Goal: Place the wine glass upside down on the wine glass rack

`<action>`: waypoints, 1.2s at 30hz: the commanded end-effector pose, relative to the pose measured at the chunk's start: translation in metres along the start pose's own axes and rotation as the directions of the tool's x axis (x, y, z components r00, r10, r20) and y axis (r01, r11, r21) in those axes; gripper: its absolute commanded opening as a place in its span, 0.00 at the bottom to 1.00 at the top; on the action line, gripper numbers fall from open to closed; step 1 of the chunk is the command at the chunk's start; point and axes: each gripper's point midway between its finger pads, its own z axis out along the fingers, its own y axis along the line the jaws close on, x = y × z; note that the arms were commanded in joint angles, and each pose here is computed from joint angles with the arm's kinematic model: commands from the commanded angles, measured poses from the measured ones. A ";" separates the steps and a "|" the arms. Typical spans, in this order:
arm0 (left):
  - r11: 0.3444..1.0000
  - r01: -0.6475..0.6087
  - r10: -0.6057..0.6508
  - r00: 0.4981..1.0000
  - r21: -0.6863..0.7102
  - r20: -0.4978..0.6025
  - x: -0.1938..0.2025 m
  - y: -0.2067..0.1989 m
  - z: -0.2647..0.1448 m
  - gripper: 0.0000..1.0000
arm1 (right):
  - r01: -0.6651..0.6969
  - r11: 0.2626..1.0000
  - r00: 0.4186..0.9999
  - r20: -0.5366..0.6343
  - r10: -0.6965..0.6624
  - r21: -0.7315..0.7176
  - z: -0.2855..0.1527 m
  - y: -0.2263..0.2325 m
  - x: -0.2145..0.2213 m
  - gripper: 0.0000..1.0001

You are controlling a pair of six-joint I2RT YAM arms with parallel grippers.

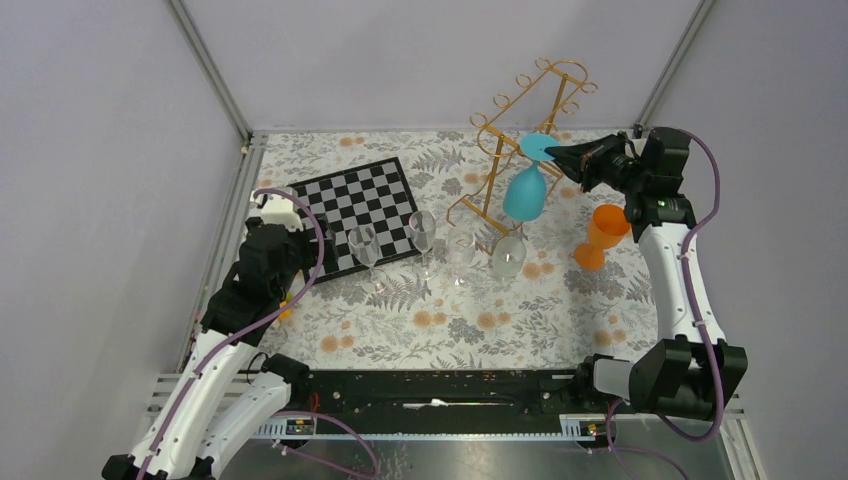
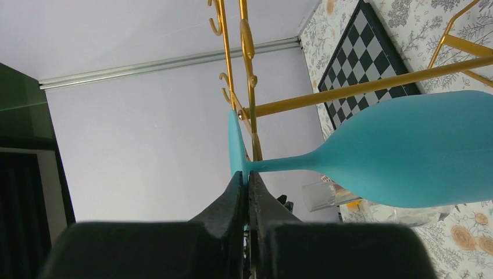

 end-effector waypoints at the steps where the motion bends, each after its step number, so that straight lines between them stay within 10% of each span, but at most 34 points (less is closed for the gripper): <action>1: 1.000 0.029 -0.029 0.997 -0.005 0.065 -0.020 0.001 -0.005 0.99 | 0.056 0.996 0.998 -0.003 -0.056 -0.077 -0.012 0.025 0.009 0.00; 36: 1.000 0.024 -0.023 0.998 -0.011 0.061 -0.014 0.003 -0.005 0.99 | 0.056 0.996 0.998 0.007 -0.056 -0.067 0.000 0.028 0.010 0.00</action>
